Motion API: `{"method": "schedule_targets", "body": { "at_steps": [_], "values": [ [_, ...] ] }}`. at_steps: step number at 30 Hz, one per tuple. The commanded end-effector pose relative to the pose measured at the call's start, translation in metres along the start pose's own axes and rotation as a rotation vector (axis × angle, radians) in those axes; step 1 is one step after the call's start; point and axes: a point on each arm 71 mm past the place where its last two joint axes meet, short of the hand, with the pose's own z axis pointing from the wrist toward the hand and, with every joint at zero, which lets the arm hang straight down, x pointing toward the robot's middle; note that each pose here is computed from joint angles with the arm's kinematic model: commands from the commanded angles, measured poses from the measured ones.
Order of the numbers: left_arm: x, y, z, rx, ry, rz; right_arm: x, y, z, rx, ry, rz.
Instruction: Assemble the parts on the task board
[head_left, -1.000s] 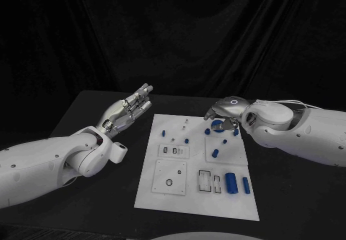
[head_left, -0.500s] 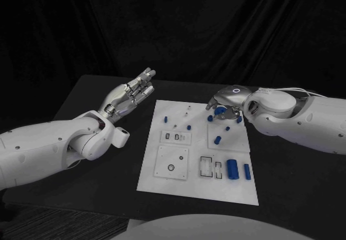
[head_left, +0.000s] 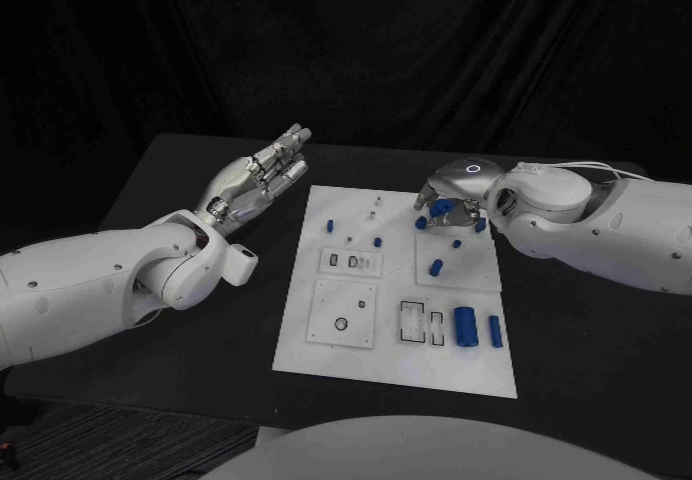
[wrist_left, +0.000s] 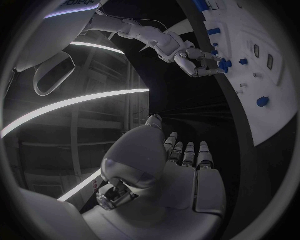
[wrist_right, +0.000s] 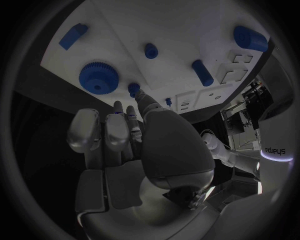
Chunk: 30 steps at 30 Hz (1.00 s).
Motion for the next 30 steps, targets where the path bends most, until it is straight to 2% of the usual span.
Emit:
{"method": "schedule_targets", "body": {
  "at_steps": [1,17,30],
  "values": [
    [0.0013,-0.0083,0.0011,0.099,0.018,-0.011,0.0014,0.0004,0.0005,-0.003,0.0,-0.009],
    [0.0016,-0.0079,0.0009,0.093,0.026,-0.018,0.0022,0.0013,0.0024,-0.009,-0.017,-0.007],
    [0.0013,-0.0065,0.0015,0.083,0.034,-0.025,0.0081,0.007,0.0062,-0.04,-0.029,0.0]
  ]
}}
